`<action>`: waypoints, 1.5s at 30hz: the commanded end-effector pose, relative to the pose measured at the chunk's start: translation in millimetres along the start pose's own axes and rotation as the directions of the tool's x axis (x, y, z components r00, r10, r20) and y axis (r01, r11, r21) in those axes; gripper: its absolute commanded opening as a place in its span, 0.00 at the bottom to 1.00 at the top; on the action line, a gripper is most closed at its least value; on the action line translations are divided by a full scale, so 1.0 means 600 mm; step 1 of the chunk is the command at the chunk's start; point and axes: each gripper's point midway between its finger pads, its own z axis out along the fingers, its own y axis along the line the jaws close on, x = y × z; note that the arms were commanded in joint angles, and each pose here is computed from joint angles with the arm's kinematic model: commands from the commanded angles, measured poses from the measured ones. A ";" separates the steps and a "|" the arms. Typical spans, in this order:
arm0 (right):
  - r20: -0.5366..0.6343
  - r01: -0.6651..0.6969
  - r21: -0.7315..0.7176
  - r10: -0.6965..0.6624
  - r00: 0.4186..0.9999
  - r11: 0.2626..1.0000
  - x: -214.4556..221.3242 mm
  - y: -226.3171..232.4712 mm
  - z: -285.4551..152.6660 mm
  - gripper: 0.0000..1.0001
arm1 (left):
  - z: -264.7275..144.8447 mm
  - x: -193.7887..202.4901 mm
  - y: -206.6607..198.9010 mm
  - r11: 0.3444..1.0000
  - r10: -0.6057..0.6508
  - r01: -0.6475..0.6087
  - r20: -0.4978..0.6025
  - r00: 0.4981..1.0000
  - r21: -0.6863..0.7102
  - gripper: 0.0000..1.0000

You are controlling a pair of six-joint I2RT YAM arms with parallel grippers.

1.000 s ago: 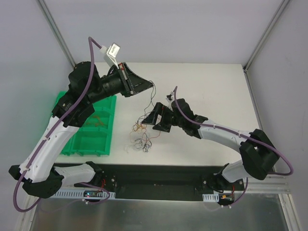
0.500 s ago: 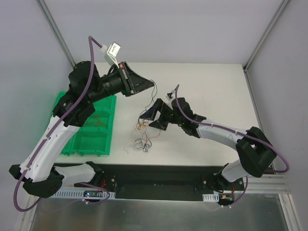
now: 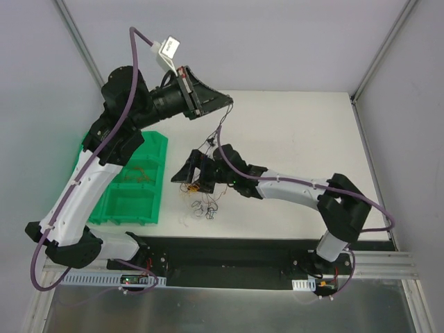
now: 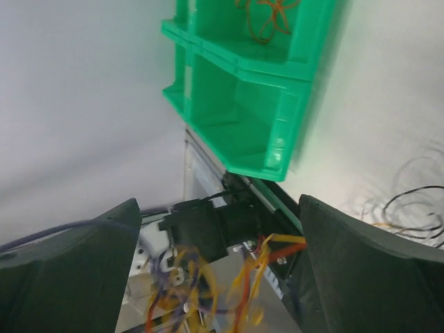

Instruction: Untangle the cables

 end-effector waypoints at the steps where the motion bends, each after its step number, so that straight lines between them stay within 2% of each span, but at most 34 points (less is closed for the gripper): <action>1: -0.002 -0.023 0.217 0.024 1.000 0.976 0.007 -0.097 0.036 0.99 | -0.031 -0.071 -0.131 0.974 0.105 -0.126 0.120 0.987 0.188 0.00; 3: 0.042 -0.097 0.326 0.088 0.995 0.940 -0.016 -0.169 0.017 0.97 | -0.050 -0.093 -0.169 0.962 0.127 -0.164 0.169 0.977 0.221 0.00; 6: 0.174 -0.157 0.449 0.087 0.981 0.880 -0.073 -0.278 -0.062 0.96 | -0.082 -0.117 -0.194 0.958 0.166 -0.214 0.241 0.956 0.191 0.00; 10: 0.197 -0.163 0.574 0.058 0.979 0.803 -0.114 -0.369 -0.168 0.96 | -0.143 -0.150 -0.226 0.944 0.235 -0.302 0.372 0.898 0.132 0.00; 16: 0.339 -0.306 0.639 0.099 0.936 0.706 -0.151 -0.471 -0.330 0.97 | -0.215 -0.188 -0.261 0.930 0.283 -0.363 0.515 0.809 0.059 0.00; 21: 0.436 -0.407 0.687 0.107 0.894 0.602 -0.184 -0.515 -0.450 0.98 | -0.237 -0.192 -0.258 0.934 0.284 -0.355 0.546 0.788 0.026 0.00; 23: 0.426 -0.391 0.656 0.111 0.898 0.646 -0.203 -0.498 -0.455 0.98 | -0.233 -0.192 -0.247 0.930 0.309 -0.367 0.541 0.782 -0.001 0.00; 25: 0.375 -0.314 0.653 0.065 0.925 0.689 -0.219 -0.466 -0.451 0.96 | -0.213 -0.177 -0.226 0.933 0.318 -0.360 0.494 0.810 -0.010 0.00; 27: 0.313 -0.252 0.625 0.058 0.948 0.739 -0.221 -0.432 -0.440 0.95 | -0.174 -0.145 -0.184 0.948 0.294 -0.318 0.397 0.870 -0.005 0.00; 29: 0.256 -0.205 0.619 0.052 0.965 0.758 -0.214 -0.400 -0.438 0.93 | -0.126 -0.092 -0.128 0.968 0.242 -0.251 0.252 0.937 0.004 0.00; 31: 0.220 -0.183 0.589 0.062 0.973 0.787 -0.199 -0.375 -0.435 0.93 | -0.075 -0.022 -0.053 0.987 0.163 -0.163 0.064 0.985 -0.006 0.11; 32: 0.206 -0.173 0.553 0.067 0.976 0.815 -0.194 -0.356 -0.431 0.93 | -0.058 0.013 -0.024 0.992 0.129 -0.129 -0.028 0.991 -0.003 0.16; 35: 0.152 -0.130 0.441 0.069 0.986 0.888 -0.173 -0.296 -0.418 0.93 | -0.024 0.111 0.070 0.996 0.071 -0.079 -0.245 0.967 -0.027 0.36; 37: 0.118 -0.093 0.357 0.054 0.992 0.930 -0.160 -0.256 -0.407 0.93 | -0.014 0.160 0.119 0.995 0.087 -0.100 -0.327 0.941 -0.024 0.53; 38: 0.110 -0.086 0.323 0.053 0.992 0.942 -0.155 -0.241 -0.404 0.93 | -0.011 0.183 0.139 0.995 0.089 -0.103 -0.366 0.926 -0.017 0.59; 42: 0.090 -0.083 0.217 0.065 0.994 0.973 -0.142 -0.187 -0.398 0.93 | 0.001 0.250 0.184 0.994 0.105 -0.103 -0.452 0.886 0.028 0.68; 45: 0.089 -0.101 0.158 0.088 0.992 0.982 -0.138 -0.159 -0.394 0.93 | 0.009 0.288 0.216 0.999 0.032 -0.032 -0.494 0.869 0.009 0.69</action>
